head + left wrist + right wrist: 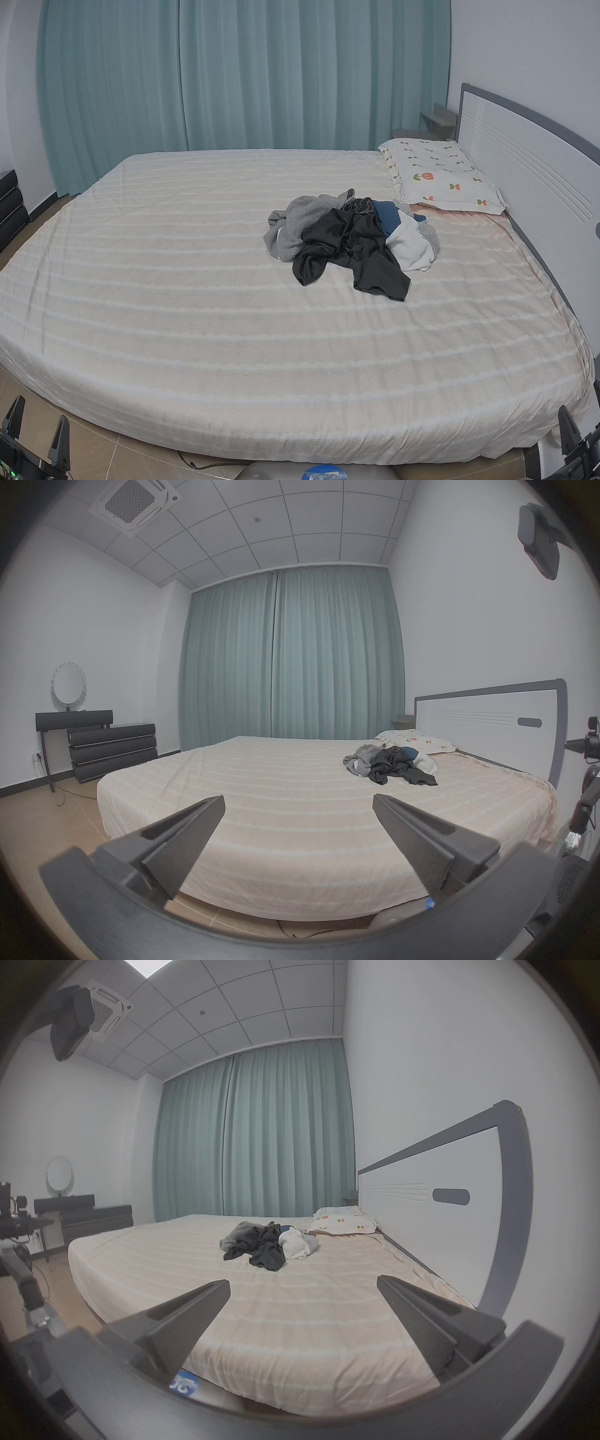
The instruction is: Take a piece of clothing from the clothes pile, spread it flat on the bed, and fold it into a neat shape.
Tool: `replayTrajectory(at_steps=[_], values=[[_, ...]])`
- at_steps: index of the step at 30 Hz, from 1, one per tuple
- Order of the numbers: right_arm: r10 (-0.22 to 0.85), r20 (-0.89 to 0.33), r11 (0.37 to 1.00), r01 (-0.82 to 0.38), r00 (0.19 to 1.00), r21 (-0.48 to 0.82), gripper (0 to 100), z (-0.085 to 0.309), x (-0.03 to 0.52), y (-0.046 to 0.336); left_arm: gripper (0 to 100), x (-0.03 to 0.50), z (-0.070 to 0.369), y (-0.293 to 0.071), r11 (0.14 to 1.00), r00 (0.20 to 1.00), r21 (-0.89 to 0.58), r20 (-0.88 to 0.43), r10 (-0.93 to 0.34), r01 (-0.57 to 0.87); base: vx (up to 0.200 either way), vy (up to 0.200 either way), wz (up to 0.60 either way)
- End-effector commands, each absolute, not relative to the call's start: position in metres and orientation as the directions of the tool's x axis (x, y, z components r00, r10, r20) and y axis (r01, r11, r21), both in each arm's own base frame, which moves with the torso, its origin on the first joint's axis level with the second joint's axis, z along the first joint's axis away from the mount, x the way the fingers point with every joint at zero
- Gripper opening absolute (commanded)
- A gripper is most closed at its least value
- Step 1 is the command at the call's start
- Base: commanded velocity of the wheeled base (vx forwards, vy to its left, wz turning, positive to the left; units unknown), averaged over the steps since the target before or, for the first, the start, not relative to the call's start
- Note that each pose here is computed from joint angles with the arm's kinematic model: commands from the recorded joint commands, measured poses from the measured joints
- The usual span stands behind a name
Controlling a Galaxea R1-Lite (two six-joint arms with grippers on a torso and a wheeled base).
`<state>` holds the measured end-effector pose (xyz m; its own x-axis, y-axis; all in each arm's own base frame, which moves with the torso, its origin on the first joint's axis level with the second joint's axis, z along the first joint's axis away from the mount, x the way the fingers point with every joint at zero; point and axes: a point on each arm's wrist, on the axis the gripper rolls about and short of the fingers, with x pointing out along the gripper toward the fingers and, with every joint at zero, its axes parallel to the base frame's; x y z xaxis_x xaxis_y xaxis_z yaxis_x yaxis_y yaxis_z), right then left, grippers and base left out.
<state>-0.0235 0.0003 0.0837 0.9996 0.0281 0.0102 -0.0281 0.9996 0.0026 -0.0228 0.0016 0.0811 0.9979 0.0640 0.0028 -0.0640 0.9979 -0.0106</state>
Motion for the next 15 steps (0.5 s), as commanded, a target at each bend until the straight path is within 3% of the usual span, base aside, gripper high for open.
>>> replayTrajectory(at_steps=[1,3,4,8,15], values=[[0.102,0.101,0.980,-0.118,0.990,0.160,100,0.187,-0.022,0.000,100,-0.023,0.076,0.002,0.998,0.998,-0.011,0.003,0.064,-0.064,0.000,0.000,0.00],[0.115,0.060,0.980,-0.123,0.992,0.158,100,0.194,-0.013,0.001,100,-0.023,0.076,0.002,0.998,0.998,-0.011,0.003,0.064,-0.064,0.000,0.000,0.00],[0.141,-0.057,0.980,-0.131,0.988,0.152,100,0.198,0.012,0.002,100,-0.023,0.076,0.002,0.998,0.998,-0.011,0.003,0.064,-0.064,0.000,0.000,0.00],[0.176,-0.302,0.975,-0.123,0.937,0.188,100,0.192,0.085,0.009,100,-0.023,0.076,0.002,0.998,0.998,-0.011,0.003,0.064,-0.064,0.000,0.000,0.00],[0.231,-0.382,0.960,-0.145,0.895,0.240,100,0.168,0.200,0.031,100,-0.023,0.076,0.002,0.998,0.998,-0.011,0.003,0.064,-0.064,0.000,0.000,0.00]])
